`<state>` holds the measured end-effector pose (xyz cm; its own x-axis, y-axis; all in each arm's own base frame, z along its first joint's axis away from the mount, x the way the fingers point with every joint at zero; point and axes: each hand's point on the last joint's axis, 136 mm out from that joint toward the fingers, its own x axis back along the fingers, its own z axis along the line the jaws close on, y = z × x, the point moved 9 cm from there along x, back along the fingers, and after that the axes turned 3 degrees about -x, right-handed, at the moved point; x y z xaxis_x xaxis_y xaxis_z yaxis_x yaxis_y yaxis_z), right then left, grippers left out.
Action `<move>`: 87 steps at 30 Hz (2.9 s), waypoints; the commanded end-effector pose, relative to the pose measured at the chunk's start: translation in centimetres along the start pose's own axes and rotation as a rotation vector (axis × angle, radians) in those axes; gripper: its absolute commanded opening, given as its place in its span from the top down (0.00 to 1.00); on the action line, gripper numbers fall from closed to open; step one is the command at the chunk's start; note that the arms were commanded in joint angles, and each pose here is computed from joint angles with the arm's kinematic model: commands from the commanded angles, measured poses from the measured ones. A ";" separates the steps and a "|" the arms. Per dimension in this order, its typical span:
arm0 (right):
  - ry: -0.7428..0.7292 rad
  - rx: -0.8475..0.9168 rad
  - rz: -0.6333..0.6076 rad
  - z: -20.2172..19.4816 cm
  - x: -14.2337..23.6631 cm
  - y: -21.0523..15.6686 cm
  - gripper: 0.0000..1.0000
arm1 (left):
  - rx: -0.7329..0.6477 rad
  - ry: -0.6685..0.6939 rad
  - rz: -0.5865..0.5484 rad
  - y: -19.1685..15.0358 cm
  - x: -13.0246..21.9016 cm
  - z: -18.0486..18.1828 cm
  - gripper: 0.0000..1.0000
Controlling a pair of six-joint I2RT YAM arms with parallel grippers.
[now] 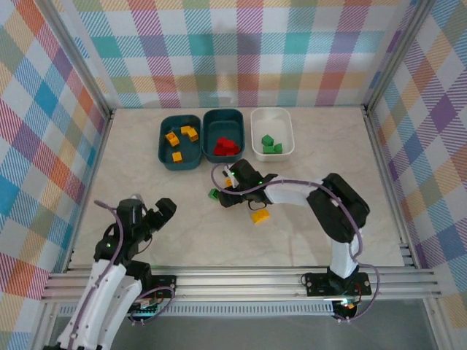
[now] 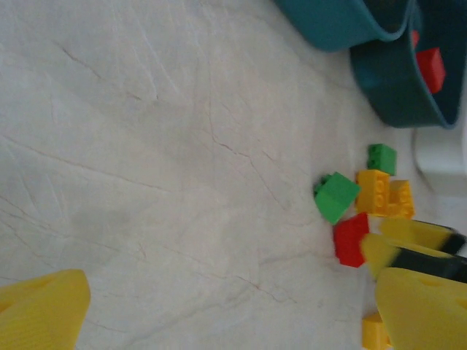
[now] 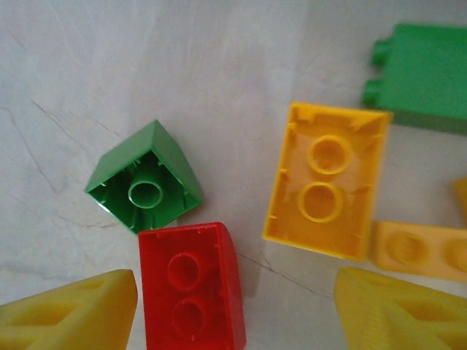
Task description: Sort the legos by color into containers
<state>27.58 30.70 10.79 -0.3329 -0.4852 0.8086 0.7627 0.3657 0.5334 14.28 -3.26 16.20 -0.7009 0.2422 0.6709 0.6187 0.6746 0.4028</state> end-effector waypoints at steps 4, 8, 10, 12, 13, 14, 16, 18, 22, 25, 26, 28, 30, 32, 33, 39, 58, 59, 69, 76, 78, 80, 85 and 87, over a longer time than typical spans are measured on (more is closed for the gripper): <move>-0.034 0.038 0.118 0.9 -2.2 -1.1 0.35 | 0.118 -0.019 0.069 -1.8 -1.0 1.5 0.00; -0.089 0.067 0.107 1.3 -2.1 -1.2 0.57 | 0.098 -0.018 0.080 -1.6 -1.0 1.2 0.00; -0.097 0.077 0.099 1.5 -1.7 -1.3 0.61 | 0.093 -0.014 0.087 -1.6 -1.0 1.2 0.00; -0.109 0.087 0.086 1.8 -1.3 -1.3 0.65 | 0.095 -0.016 0.086 -1.6 -1.1 1.1 0.00; -0.113 0.089 0.081 1.9 -0.9 -1.3 0.66 | 0.097 -0.017 0.088 -1.6 -1.1 1.1 0.00; -0.110 0.090 0.069 2.2 -0.3 -1.2 0.67 | 0.097 -0.021 0.089 -1.6 -1.1 1.0 0.00; -0.088 0.082 0.028 2.6 1.3 -0.8 0.68 | 0.098 -0.030 0.090 -1.5 -1.1 0.9 0.00; -0.075 0.084 -0.051 3.1 3.6 0.6 0.68 | 0.094 -0.052 0.099 -1.5 -1.2 0.7 0.00; -0.125 0.110 -0.166 2.6 5.5 4.7 0.68 | 0.068 -0.069 0.144 -1.8 -2.0 0.6 0.03; -0.154 0.037 -0.212 0.1 4.7 8.4 0.68 | 0.044 -0.051 0.206 -2.1 -2.8 0.3 0.05; -0.171 0.017 -0.214 -0.8 4.1 9.6 0.68 | 0.025 -0.042 0.223 -2.2 -3.0 0.2 0.05; -0.183 -0.021 -0.219 -2.0 3.1 12.0 0.68 | -0.017 -0.016 0.247 -2.4 -3.2 -0.3 0.05; -0.177 -0.057 -0.224 -3.3 2.2 14.0 0.67 | -0.068 0.007 0.266 -2.7 -3.2 -0.8 0.05; -0.173 -0.099 -0.209 -4.6 1.2 15.5 0.65 | -0.108 0.018 0.282 -3.0 -3.3 -1.4 0.05; -0.178 -0.118 -0.195 -5.2 0.7 16.2 0.64 | -0.126 0.024 0.288 -3.1 -3.4 -1.7 0.05; -0.181 -0.128 -0.196 -6.9 0.0 18.1 0.54 | -0.195 0.032 0.311 -3.6 -4.1 -3.4 0.03; -0.152 -0.248 -0.448 -5.9 14.4 7.8 0.32 | -0.751 0.229 0.364 -2.9 -14.1 -14.4 0.18; -0.158 -0.262 -0.436 -6.2 14.5 6.4 0.32 | -0.776 0.229 0.365 -2.8 -14.9 -15.0 0.18; -0.246 -0.304 -0.397 -8.0 14.1 -1.3 0.32 | -0.860 0.341 0.388 -2.8 -19.4 -15.7 0.28; -0.292 -0.345 -0.409 -8.8 13.3 -2.5 0.34 | -0.854 0.374 0.405 -3.0 -19.9 -15.2 0.32; -0.300 -0.351 -0.413 -9.0 13.2 -2.8 0.34 | -0.848 0.370 0.397 -3.1 -20.2 -14.9 0.34; -0.335 -0.356 -0.420 -9.2 13.3 -2.9 0.34 | -0.838 0.347 0.407 -3.3 -20.7 -14.9 0.37; -0.412 -0.379 -0.438 -9.9 13.4 -3.4 0.34 | -0.829 0.334 0.450 -3.8 -21.4 -14.8 0.42; -0.415 -0.380 -0.450 -10.0 13.4 -3.4 0.34 | -0.826 0.331 0.456 -3.9 -21.4 -14.8 0.46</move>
<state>25.99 15.26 16.63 -0.7430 -0.1789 0.6449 0.6655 -0.0951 0.7403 31.98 -20.97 10.60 -0.3133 0.0429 0.9487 0.9351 -0.1604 0.3161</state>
